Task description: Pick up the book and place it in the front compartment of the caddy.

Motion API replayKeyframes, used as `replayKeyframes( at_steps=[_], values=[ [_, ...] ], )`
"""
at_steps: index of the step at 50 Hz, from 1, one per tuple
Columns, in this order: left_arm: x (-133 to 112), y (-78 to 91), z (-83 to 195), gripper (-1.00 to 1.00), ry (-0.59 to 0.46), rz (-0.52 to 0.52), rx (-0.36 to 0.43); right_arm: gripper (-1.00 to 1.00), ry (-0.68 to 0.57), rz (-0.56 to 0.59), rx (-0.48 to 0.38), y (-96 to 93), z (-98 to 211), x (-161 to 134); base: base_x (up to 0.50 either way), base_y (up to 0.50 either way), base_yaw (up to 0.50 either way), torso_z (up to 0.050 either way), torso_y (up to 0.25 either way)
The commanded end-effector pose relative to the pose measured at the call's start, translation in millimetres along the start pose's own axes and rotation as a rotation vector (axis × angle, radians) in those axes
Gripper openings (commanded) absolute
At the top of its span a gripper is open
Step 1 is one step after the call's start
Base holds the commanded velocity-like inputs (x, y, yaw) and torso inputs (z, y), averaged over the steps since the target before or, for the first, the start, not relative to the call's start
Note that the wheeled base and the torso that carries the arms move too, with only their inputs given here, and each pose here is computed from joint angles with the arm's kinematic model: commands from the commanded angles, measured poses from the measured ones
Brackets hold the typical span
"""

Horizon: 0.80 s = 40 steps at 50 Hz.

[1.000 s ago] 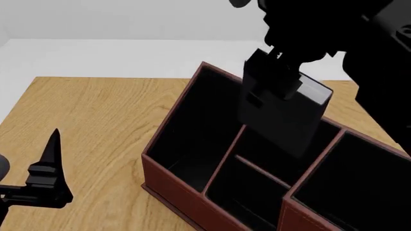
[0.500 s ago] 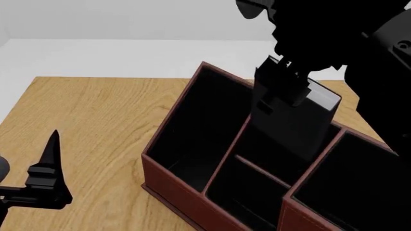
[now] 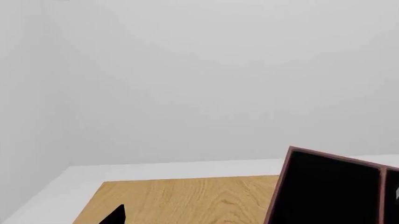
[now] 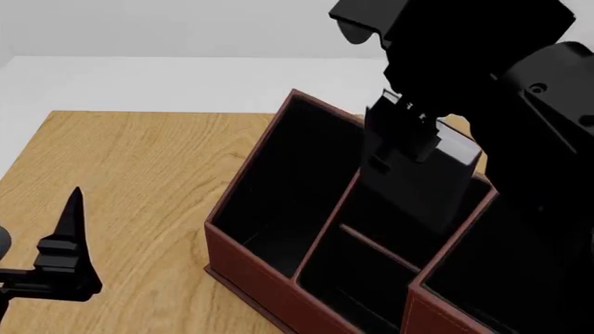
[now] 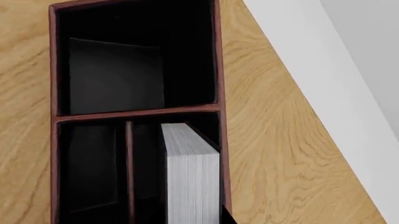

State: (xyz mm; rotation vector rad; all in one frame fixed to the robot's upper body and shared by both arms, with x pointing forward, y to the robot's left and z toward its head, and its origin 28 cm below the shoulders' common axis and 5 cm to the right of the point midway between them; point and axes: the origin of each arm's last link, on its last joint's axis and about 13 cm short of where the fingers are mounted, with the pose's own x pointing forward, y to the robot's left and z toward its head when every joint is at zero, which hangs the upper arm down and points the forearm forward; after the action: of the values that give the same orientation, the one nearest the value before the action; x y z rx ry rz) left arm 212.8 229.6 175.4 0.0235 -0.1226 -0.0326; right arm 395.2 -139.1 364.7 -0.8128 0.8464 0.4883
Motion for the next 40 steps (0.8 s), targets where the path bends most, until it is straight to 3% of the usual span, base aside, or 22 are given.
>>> replayKeyframes(
  at_steps=[1, 30, 40],
  values=[
    [0, 0.2, 1, 1.00, -0.002, 0.002, 0.001, -1.00, 0.016, -0.039, -0.036, -1.3, -1, 6, 0.00, 0.00, 0.00, 0.000, 0.000],
    [-2, 2.8, -3, 1.00, 0.003, 0.015, 0.001, -1.00, 0.072, -0.007, -0.037, 7.3, -17, 42, 0.00, 0.00, 0.00, 0.000, 0.001],
    [-2, 2.4, -3, 1.00, 0.003, 0.016, 0.002, -1.00, 0.043, -0.047, -0.050, 5.7, -18, 51, 0.00, 0.00, 0.00, 0.000, 0.001]
  ],
)
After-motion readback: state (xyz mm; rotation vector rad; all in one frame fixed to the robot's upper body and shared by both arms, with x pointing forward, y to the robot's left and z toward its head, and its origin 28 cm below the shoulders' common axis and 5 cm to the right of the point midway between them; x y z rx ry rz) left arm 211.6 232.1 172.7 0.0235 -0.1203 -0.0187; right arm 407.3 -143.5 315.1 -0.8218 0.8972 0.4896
